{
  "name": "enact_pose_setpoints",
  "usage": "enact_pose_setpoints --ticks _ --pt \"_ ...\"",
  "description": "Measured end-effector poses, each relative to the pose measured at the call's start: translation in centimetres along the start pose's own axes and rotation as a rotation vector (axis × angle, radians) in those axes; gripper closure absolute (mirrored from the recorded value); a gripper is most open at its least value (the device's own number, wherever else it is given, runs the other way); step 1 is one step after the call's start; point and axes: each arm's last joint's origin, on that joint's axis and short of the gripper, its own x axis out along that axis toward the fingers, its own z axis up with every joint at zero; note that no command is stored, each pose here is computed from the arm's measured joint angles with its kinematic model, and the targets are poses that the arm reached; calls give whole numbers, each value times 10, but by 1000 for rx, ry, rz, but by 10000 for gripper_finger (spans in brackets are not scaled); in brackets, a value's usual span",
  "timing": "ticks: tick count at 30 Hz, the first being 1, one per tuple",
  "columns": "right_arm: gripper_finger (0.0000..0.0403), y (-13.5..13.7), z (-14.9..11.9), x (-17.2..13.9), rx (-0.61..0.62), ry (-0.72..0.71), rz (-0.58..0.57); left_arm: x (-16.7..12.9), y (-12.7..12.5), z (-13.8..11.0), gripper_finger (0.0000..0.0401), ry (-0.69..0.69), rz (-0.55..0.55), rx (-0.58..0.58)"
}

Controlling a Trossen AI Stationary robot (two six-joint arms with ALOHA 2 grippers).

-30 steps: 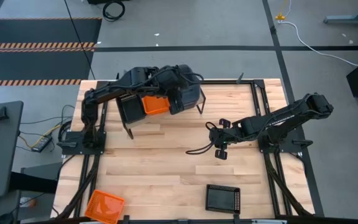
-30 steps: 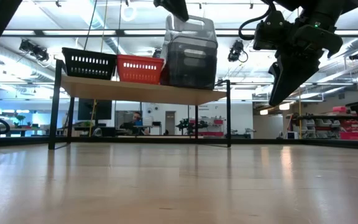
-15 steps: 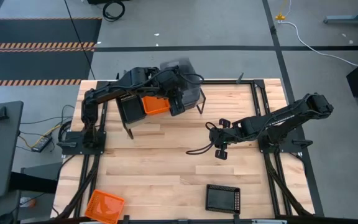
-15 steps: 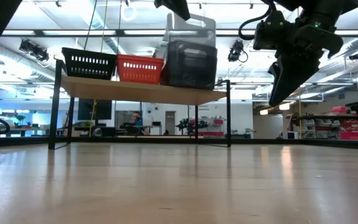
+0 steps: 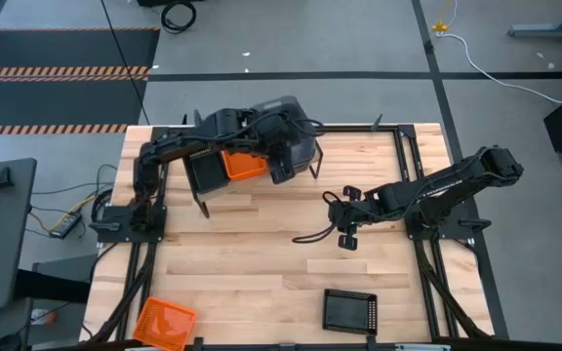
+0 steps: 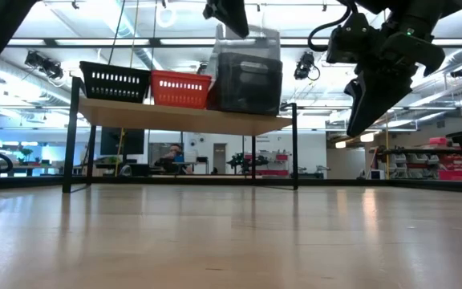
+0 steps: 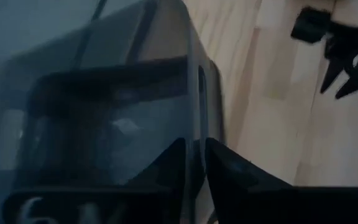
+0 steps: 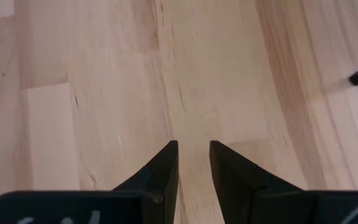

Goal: Stack baskets on shelf by color
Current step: Stack the black bin on top of the other black bin on the shelf, then stack the black basket on top of the other black basket on the shelf

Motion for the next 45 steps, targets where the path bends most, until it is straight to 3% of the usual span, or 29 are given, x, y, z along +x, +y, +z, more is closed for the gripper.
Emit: enact_pose_setpoints --ticks 15,31,38,45 --pt "304 0 1 0 -38 -6 -1 13 -4 -2 353 50 -4 10" --pt "304 -2 0 0 -86 -6 -53 37 -5 -1 308 87 17 37" --pt "304 -3 1 0 -134 -18 -83 4 1 -1 313 23 32 6" --pt "304 -9 3 1 -143 -16 -93 -19 -14 -2 321 -28 -3 6"
